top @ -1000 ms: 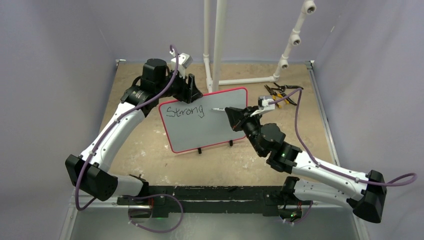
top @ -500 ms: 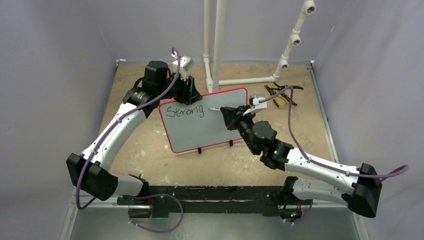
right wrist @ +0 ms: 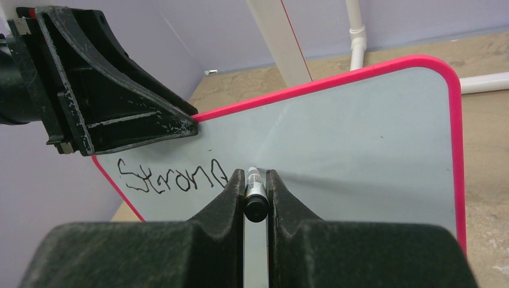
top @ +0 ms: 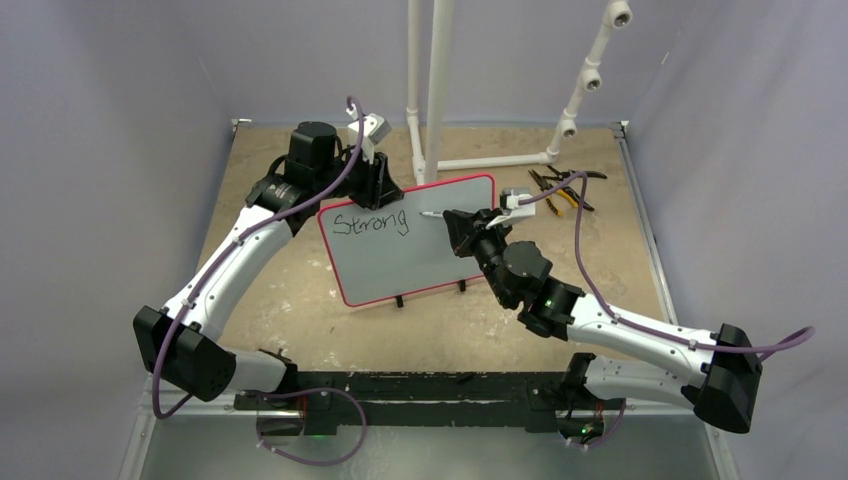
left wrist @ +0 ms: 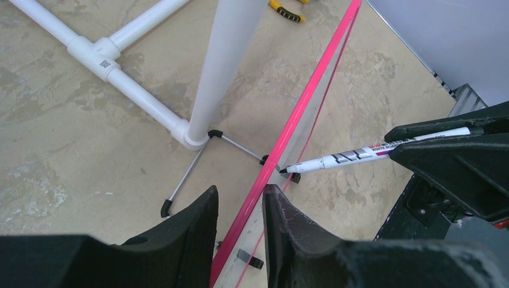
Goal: Write a sentence on the whiteboard
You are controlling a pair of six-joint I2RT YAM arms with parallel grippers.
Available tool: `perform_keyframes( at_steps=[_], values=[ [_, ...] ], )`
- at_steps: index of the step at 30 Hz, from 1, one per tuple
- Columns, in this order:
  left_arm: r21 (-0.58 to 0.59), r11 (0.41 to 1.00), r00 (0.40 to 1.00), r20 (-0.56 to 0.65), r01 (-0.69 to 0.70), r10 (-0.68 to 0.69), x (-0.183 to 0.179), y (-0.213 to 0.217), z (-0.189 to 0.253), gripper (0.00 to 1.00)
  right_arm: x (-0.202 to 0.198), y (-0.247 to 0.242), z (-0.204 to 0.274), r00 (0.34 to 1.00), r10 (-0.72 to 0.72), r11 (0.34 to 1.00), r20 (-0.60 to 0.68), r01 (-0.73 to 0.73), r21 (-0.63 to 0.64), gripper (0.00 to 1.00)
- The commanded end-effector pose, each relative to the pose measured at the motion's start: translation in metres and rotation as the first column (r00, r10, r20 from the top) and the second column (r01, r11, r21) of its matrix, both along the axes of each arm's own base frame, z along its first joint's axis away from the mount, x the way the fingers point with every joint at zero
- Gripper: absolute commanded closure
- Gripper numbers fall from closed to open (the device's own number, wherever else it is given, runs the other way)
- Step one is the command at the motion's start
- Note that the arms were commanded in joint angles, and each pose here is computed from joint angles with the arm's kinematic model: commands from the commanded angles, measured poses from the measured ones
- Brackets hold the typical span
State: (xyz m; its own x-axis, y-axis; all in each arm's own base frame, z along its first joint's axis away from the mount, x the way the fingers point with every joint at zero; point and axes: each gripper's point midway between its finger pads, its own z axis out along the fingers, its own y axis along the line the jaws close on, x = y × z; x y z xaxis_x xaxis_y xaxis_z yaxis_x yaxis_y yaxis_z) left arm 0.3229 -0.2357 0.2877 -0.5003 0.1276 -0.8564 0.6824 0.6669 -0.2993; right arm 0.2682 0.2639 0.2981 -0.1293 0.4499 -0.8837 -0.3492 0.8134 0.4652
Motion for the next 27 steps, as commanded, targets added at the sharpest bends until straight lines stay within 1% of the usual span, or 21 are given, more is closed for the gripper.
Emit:
perform_keyframes(
  at_steps=[1,6,12,14,20,24,27],
  values=[
    [0.003,1.0,1.0,0.019,0.004,-0.004,0.003,-0.001,0.001,0.73,0.006,-0.01,0.027,0.998,-0.063,0.996,0.027,0.062,0.058,1.0],
    [0.01,1.0,1.0,0.022,0.012,-0.012,0.002,-0.001,-0.001,0.77,0.007,-0.019,0.025,0.994,-0.108,0.992,0.009,0.107,0.062,1.0],
    [0.02,0.999,0.999,0.027,0.028,-0.028,0.002,-0.002,-0.003,0.81,0.007,-0.021,0.025,0.994,-0.113,0.992,0.008,0.112,0.062,1.0],
    [0.023,0.999,0.999,0.026,0.031,-0.031,0.002,-0.002,-0.004,0.83,0.006,-0.022,0.028,0.993,-0.116,0.991,0.02,0.115,0.062,1.0],
    [0.029,0.999,0.999,0.028,0.032,-0.033,0.002,-0.001,-0.004,0.87,0.001,-0.019,0.045,0.994,-0.071,0.995,0.078,0.065,0.082,1.0],
    [0.032,0.999,0.999,0.027,0.037,-0.038,0.002,-0.001,-0.005,0.94,0.002,-0.013,0.056,0.992,-0.057,0.995,0.11,0.047,0.085,1.0],
    [0.034,0.999,0.999,0.026,0.039,-0.04,0.002,-0.001,-0.006,0.96,0.005,-0.008,0.059,0.991,-0.056,0.996,0.118,0.047,0.076,1.0]
  ],
)
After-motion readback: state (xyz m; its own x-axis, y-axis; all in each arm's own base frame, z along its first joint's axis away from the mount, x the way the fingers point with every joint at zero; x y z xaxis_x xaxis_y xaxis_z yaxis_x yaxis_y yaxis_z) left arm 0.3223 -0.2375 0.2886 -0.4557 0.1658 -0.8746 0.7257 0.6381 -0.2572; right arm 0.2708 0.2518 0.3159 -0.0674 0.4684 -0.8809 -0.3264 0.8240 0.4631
